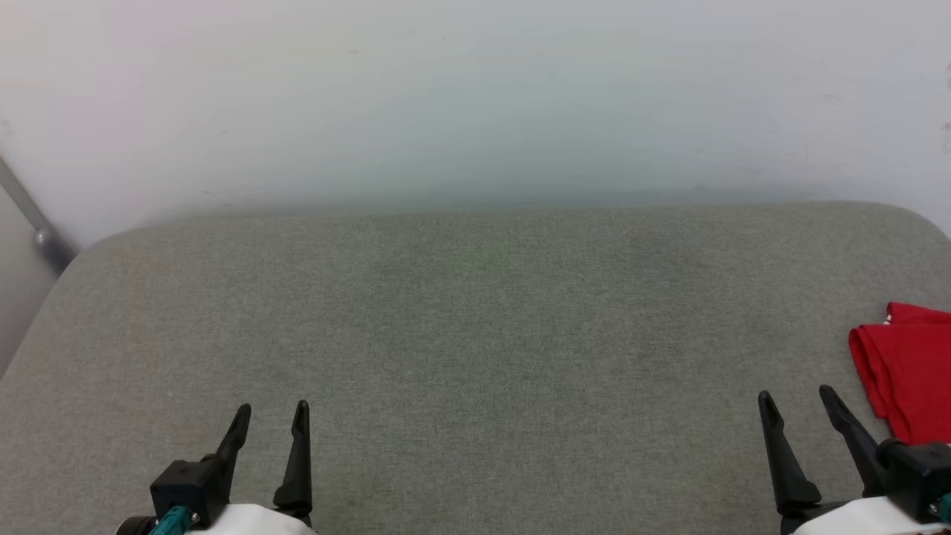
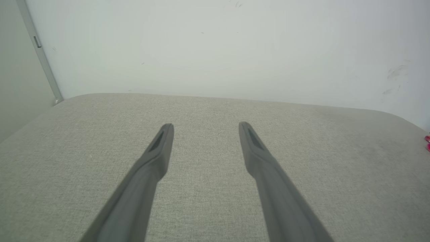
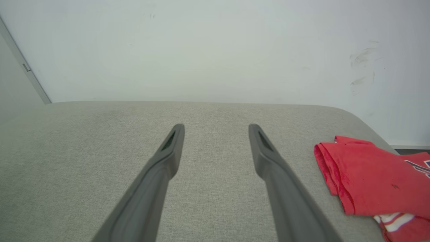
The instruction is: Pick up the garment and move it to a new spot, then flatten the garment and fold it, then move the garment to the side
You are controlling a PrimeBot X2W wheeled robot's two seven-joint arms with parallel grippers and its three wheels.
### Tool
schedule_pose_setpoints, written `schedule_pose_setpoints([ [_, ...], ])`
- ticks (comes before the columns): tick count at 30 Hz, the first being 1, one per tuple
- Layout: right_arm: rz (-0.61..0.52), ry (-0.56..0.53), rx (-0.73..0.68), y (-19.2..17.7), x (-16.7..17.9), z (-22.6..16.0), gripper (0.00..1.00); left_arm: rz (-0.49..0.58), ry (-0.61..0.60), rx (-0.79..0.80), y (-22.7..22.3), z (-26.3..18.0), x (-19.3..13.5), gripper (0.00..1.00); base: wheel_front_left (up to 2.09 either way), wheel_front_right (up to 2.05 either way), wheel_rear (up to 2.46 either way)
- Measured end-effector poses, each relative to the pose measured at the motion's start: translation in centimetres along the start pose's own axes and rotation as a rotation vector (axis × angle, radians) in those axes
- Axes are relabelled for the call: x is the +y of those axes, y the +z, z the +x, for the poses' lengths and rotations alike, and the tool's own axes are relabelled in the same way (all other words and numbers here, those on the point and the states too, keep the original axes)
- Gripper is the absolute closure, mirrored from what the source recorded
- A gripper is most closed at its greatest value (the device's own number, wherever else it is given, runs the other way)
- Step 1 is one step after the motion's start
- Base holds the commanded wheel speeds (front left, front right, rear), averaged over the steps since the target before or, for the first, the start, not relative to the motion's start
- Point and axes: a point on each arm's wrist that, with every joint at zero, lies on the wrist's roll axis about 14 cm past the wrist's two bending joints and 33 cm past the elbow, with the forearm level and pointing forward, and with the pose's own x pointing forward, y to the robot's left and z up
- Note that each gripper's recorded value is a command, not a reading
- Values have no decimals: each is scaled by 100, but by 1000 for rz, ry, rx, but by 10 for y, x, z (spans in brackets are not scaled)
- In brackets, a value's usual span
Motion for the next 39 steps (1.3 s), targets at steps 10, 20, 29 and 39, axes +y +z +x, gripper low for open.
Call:
schedule_pose_setpoints([
  [10,21,12,2,-1,4,1,0,-3,5,-5,1,1,2,0,0,0,0],
  [20,140,19,55,-21,6,0,100,-112,40,87,-23,-6,5,100,0,0,0],
  [29,319,28,50,-24,6,7,100,-268,79,122,-28,-1,11,100,0,0,0],
  [39,493,32,43,-26,6,15,100,-430,105,139,-29,6,15,100,0,0,0],
])
